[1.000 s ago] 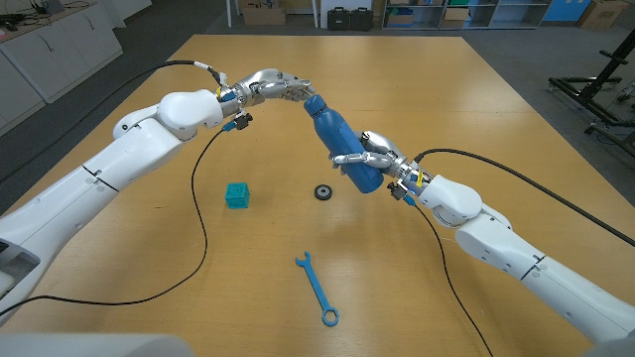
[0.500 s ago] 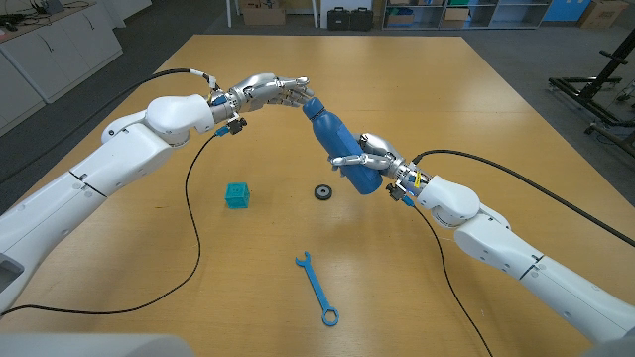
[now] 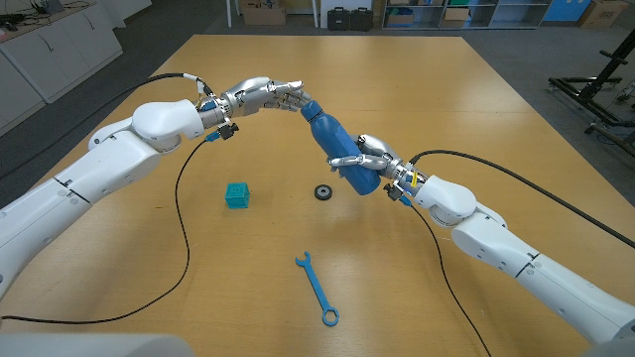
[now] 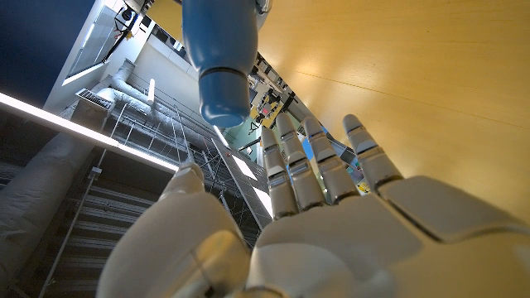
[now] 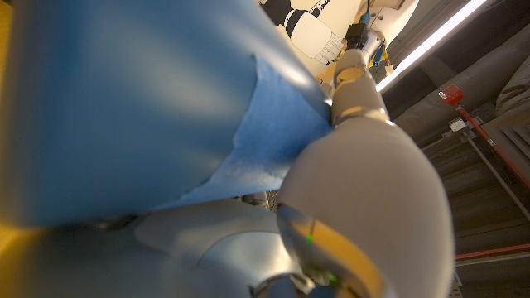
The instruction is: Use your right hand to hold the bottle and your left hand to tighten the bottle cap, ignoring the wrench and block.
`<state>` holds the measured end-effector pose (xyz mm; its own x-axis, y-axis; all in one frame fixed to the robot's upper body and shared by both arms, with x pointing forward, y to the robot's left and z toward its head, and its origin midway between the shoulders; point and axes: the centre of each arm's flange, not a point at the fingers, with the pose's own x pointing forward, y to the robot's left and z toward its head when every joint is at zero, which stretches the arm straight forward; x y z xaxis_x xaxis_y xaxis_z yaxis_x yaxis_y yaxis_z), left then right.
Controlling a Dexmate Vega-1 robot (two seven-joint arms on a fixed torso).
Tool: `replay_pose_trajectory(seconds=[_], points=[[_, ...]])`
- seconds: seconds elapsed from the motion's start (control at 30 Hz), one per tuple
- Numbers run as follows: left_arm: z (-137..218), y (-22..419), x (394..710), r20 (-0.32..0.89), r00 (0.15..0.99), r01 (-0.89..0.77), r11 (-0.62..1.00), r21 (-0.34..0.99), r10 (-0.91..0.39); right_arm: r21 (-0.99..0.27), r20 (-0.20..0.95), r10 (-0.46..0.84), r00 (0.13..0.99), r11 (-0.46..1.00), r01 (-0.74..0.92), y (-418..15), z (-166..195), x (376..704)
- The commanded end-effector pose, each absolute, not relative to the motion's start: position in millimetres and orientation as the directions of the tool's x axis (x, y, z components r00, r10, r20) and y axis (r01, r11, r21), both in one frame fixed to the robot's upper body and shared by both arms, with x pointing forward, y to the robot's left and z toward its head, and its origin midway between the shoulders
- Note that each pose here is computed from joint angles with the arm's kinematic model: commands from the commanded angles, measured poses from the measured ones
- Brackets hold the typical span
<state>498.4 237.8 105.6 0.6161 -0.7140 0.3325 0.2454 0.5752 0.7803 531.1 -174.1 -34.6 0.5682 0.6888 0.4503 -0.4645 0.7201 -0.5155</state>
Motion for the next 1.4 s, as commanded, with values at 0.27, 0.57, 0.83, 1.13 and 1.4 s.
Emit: replay_pose_trajectory(seconds=[0.27,0.57,0.83,1.13,1.4], points=[[107,240,484,0.298,0.608,0.169,0.486,0.857,-0.736,-0.504,0.465,0.662,0.588,0.744,-0.438,-183,-30,534],[108,232,490,0.280,0.607,0.175,0.468,0.866,-0.744,-0.509,0.469,0.664,0.583,0.742,-0.436,-183,-28,533],[107,222,498,0.279,0.611,0.171,0.467,0.867,-0.741,-0.514,0.470,0.669,0.576,0.738,-0.438,-182,-28,529],[107,214,505,0.264,0.610,0.175,0.452,0.875,-0.747,-0.523,0.470,0.676,0.568,0.731,-0.438,-180,-27,525],[107,212,508,0.277,0.600,0.186,0.467,0.864,-0.751,-0.522,0.468,0.675,0.570,0.732,-0.439,-181,-28,524]])
